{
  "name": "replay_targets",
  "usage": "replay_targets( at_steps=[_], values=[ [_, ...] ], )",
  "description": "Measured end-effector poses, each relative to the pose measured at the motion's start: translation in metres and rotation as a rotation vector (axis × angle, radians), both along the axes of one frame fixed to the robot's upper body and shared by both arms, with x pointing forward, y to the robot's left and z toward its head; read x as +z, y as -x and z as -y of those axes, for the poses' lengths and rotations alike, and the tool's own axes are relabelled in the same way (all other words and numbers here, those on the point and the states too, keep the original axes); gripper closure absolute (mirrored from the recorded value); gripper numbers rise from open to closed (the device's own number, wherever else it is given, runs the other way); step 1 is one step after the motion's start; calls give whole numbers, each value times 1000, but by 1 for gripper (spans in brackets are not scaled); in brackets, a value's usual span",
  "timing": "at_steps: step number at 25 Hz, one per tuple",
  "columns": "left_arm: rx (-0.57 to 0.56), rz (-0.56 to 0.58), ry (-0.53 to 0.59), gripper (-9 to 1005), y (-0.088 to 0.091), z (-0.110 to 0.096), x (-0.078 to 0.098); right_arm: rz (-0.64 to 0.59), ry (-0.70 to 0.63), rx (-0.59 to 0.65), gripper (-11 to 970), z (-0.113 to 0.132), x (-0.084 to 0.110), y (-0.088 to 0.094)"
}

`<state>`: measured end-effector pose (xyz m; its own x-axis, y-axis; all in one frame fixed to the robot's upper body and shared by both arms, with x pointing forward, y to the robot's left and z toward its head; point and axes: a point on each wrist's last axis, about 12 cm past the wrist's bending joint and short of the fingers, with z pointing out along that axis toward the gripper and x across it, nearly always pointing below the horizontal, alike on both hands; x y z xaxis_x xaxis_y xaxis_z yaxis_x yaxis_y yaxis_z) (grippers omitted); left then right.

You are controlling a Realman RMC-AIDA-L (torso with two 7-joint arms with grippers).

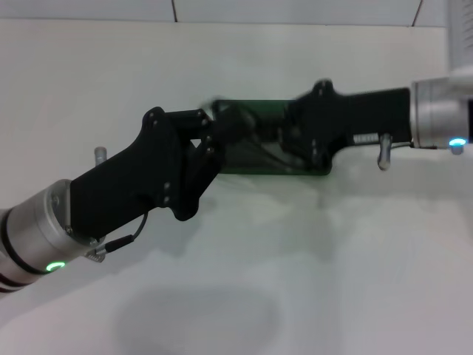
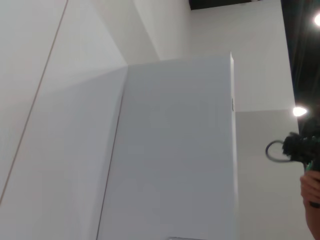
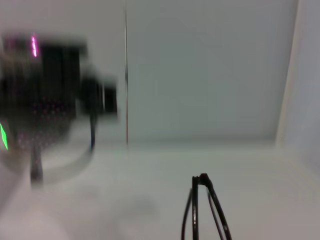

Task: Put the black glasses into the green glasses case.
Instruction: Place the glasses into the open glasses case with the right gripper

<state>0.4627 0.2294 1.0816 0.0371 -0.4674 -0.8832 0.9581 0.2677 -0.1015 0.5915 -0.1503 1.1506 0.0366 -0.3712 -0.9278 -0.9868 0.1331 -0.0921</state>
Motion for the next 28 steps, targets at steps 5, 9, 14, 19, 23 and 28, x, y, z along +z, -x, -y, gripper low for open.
replay_targets(
  at_steps=[5, 9, 14, 19, 23, 28],
  values=[
    [6, -7, 1, 977, 2, 0, -2, 81, 285, -43, 901, -13, 9, -1],
    [9, -10, 2, 977, 2, 2, -2, 138, 427, -60, 901, -26, 10, -7],
    [19, -23, 0, 977, 5, 1, -5, 196, 504, -56, 901, -40, 10, -16],
    [29, -30, 0, 977, 7, -1, -7, 239, 541, -54, 900, -52, 8, -24],
    [29, -31, 1, 977, 7, 0, -7, 248, 561, -58, 900, -56, 6, -29],
    [35, -33, 4, 977, 8, -1, -8, 274, 589, -58, 900, -61, -2, -31]
  ],
)
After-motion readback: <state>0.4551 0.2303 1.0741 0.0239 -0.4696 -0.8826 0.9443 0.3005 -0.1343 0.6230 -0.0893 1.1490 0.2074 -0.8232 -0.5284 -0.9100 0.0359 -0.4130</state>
